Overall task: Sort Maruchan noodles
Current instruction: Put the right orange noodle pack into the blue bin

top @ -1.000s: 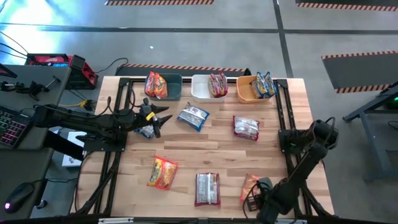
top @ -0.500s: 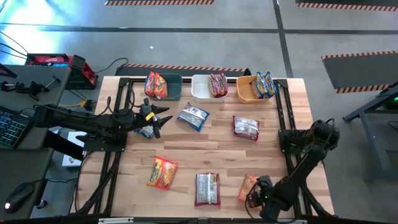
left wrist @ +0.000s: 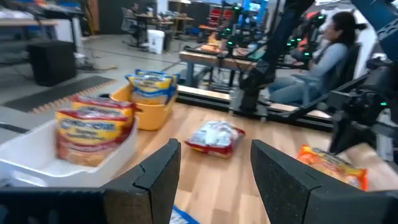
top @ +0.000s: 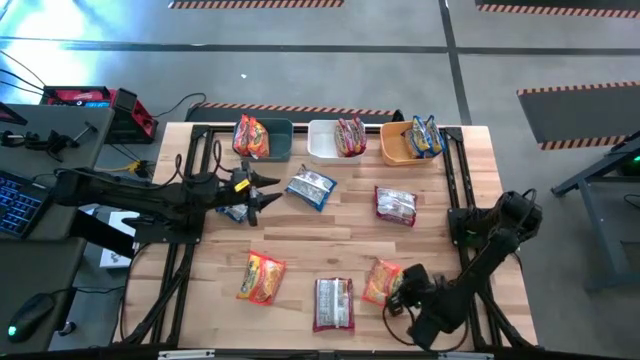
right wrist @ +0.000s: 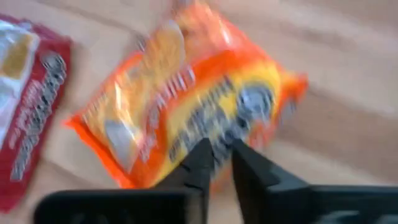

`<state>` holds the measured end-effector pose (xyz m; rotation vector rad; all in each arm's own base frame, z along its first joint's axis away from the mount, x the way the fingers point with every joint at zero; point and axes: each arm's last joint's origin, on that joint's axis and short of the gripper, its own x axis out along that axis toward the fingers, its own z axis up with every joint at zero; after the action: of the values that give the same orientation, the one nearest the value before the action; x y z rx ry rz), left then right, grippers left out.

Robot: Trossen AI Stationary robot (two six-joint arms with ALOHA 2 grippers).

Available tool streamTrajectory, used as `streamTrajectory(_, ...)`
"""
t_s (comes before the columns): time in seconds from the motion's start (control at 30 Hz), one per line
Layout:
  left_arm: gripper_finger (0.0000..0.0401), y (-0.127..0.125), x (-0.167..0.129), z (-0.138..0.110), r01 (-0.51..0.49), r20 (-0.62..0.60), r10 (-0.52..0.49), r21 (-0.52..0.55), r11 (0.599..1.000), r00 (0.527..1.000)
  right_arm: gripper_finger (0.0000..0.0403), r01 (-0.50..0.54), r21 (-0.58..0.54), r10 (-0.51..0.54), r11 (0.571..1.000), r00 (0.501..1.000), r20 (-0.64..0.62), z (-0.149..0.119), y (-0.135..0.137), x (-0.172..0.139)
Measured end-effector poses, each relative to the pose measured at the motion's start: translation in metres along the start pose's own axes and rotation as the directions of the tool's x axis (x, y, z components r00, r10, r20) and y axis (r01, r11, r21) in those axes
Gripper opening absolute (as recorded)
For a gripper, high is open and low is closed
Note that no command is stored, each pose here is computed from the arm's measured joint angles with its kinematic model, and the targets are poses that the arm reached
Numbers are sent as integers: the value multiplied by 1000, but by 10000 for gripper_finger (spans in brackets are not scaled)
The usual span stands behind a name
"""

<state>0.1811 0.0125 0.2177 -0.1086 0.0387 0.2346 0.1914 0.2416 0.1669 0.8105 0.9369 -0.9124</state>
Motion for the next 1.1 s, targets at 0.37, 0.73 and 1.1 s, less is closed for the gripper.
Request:
streamTrajectory(0.37, 184, 7, 35, -9, 28, -111, -29, -12, 1000, 993, 71, -5, -34, -4, 999, 970, -241, 24, 5, -22)
streamTrajectory(0.73, 184, -1, 72, -29, 116, -262, -117, -20, 993, 958, 189, -171, 279, 218, 945, 965, -147, 4, -20, 16)
streamTrajectory(1.1, 184, -4, 84, -26, 118, -261, -123, -34, 992, 957, 256, -45, 234, 102, 971, 966, -238, -1, -20, -3)
